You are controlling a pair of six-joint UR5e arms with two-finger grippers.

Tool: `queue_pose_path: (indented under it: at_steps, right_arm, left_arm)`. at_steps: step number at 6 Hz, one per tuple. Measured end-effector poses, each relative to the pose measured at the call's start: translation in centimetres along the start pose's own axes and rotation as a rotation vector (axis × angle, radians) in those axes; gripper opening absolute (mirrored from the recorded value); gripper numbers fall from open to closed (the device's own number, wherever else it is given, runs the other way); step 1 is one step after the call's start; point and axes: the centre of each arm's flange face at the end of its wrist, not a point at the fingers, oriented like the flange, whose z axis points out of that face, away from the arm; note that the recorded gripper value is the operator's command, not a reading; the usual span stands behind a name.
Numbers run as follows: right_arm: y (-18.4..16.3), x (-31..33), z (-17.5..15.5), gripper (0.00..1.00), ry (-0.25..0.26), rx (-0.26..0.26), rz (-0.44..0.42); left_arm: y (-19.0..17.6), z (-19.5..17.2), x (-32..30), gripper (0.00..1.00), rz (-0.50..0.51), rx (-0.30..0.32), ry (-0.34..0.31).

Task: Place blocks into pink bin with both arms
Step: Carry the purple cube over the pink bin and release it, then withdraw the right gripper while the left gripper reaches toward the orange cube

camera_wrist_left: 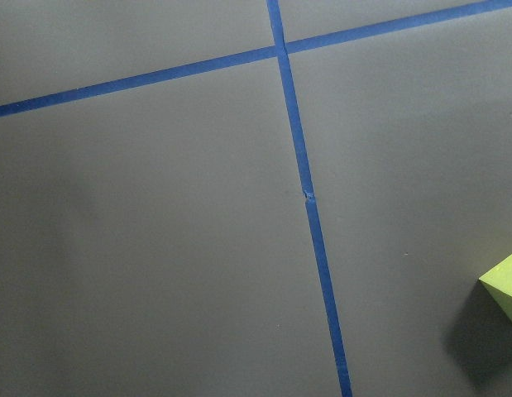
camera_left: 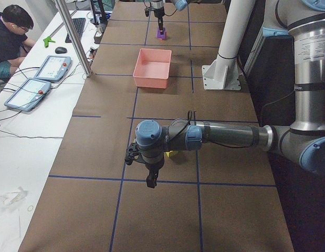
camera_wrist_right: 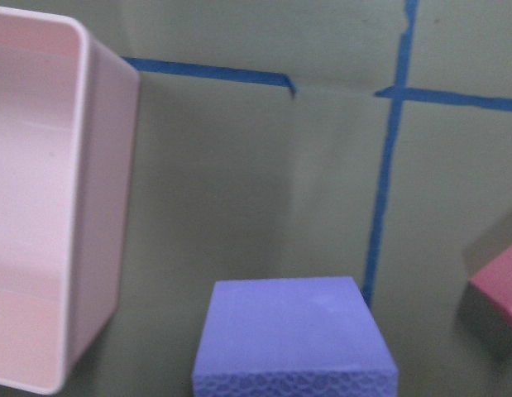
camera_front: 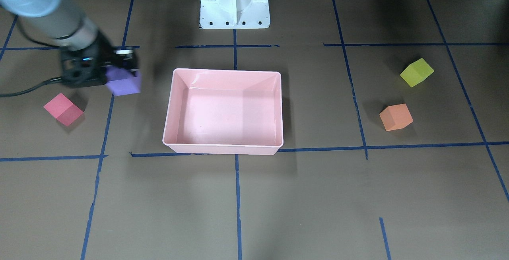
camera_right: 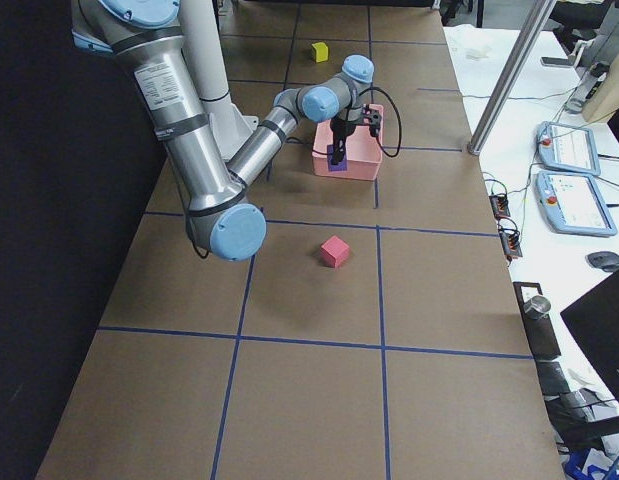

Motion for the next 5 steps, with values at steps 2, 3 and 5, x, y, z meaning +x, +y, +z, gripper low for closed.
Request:
queue_pose_path:
  at_steps: [2,3,5]
  right_arm:
    - [0.2,-8.6,0.7,1.0,-0.011,0.017,0.184]
    - [0.2,-10.0,0.7,1.0,-0.016,0.02,0.244]
    - [0.0,-11.2,-0.5,1.0,-0.034,0.035,0.307]
  left_arm:
    - [-0.1,-0.1,0.1,1.0,0.005,0.002,-0.001]
    - [-0.2,-0.1,0.2,1.0,0.012,0.003,-0.002]
    - [-1.2,-1.0,1.2,1.0,0.055,0.042,-0.011]
